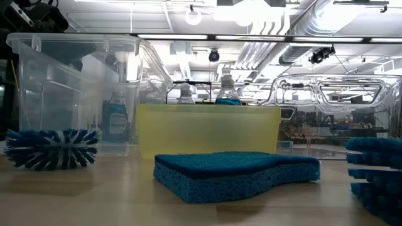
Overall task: Pick & Place Kitchen Sink Supplies
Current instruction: Put the dishwashing liquid bottle into the yellow bin
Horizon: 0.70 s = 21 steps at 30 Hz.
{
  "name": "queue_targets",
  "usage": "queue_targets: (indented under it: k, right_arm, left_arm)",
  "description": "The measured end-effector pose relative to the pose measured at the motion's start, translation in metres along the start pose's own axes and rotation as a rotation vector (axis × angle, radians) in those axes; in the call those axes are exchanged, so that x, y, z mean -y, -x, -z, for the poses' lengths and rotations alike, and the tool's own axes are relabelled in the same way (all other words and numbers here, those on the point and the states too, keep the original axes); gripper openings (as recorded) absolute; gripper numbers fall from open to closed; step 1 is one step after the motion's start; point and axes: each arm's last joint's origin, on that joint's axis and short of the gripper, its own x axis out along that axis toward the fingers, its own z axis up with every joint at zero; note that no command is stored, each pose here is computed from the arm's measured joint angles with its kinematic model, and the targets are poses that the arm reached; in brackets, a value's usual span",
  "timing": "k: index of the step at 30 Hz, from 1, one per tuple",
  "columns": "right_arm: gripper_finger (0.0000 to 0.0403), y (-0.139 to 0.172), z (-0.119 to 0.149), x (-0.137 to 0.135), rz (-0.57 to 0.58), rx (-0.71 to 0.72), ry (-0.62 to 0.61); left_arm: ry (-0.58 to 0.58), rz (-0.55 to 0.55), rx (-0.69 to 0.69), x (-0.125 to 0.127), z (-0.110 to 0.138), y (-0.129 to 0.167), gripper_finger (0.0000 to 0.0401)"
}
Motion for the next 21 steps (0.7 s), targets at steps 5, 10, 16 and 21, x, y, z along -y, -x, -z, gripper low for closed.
queue_targets:
  k: [5, 10, 16, 21]
  right_arm:
    - [0.0154, 0.028, -0.012, 0.003, -0.027, 0.055, 0.047]
    - [0.0154, 0.055, -0.025, 0.014, -0.024, 0.114, 0.061]
    - [0.0154, 0.079, -0.041, 0.031, -0.027, 0.159, 0.057]
    - [0.0154, 0.092, -0.056, 0.049, -0.027, 0.200, 0.050]
  left_arm:
    - [0.000, 0.000, 0.000, 0.000, 0.000, 0.000, 0.0002]
    - [0.000, 0.000, 0.000, 0.000, 0.000, 0.000, 0.0002]
    - [0.000, 0.000, 0.000, 0.000, 0.000, 0.000, 0.0002]
    - [0.000, 0.000, 0.000, 0.000, 0.000, 0.000, 0.0002]
